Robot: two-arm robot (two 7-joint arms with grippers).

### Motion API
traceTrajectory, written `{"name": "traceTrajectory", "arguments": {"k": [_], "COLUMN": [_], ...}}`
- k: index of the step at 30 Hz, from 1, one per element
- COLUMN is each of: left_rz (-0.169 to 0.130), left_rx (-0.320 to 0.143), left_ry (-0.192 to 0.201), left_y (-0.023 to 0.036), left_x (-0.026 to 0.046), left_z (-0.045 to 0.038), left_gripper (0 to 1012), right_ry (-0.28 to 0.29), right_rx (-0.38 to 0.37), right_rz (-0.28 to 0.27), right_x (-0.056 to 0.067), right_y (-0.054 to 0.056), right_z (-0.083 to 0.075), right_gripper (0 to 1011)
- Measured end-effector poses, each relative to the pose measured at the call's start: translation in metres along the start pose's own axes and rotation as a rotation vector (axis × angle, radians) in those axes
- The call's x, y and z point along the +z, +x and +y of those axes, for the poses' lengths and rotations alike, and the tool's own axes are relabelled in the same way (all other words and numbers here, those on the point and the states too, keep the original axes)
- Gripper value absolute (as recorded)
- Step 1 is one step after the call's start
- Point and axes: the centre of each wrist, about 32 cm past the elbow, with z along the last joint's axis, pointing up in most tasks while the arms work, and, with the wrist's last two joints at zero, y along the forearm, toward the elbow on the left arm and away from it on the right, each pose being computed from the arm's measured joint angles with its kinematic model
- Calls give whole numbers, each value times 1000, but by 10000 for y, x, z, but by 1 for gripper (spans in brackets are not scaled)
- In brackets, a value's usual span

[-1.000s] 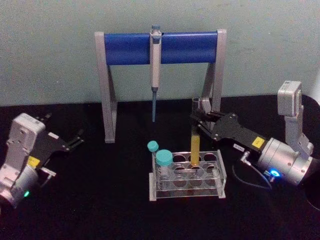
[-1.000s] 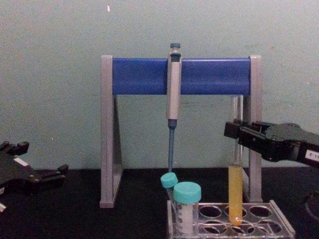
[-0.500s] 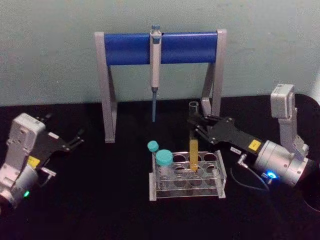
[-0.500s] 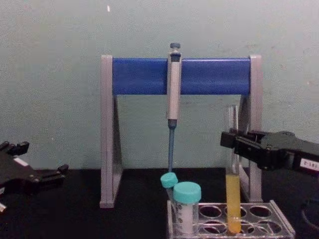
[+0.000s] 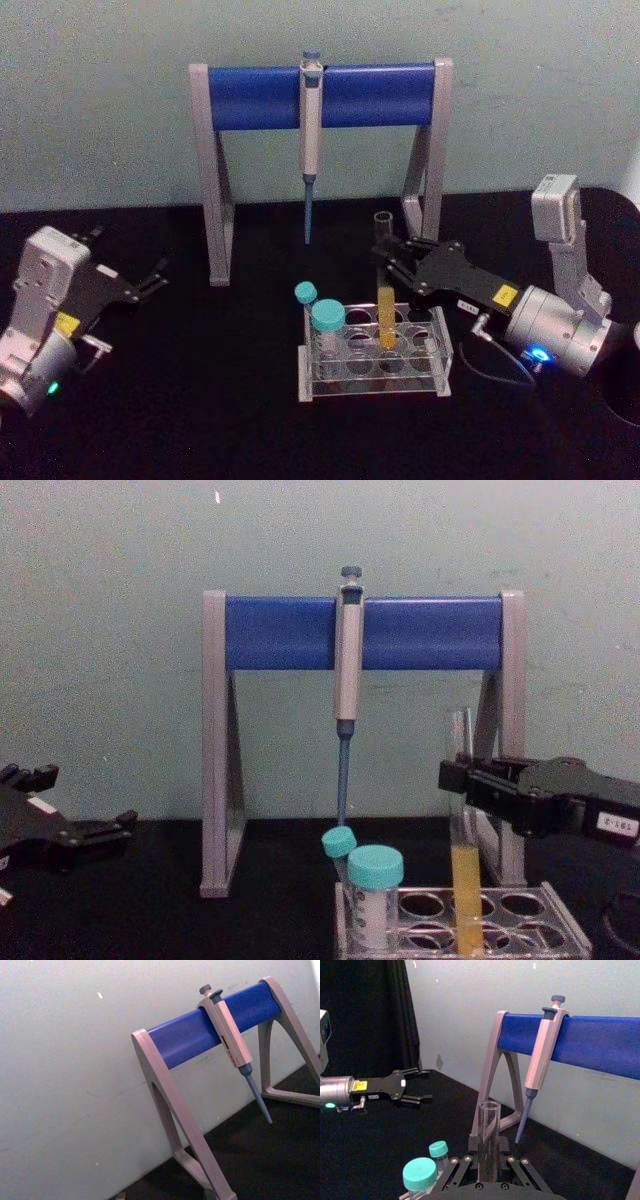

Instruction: Pick up the test tube from the test tube rack, shake it, then place it back into the test tube rack.

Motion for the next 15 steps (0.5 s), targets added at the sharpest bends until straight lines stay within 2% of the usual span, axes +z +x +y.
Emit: {"name": "traceTrajectory", "arguments": {"k": [15], "left_rz": [0], "left_rx": [0], "left_ry": [0], "left_y": [0], "left_x": [0], "left_z": [0], "left_gripper": [1001], "right_ry": [-19], "right_rx": [-3], "right_rz": [-1], "right_x": [-27], "right_y": [6], "right_z": [4], "right_gripper": [229]}}
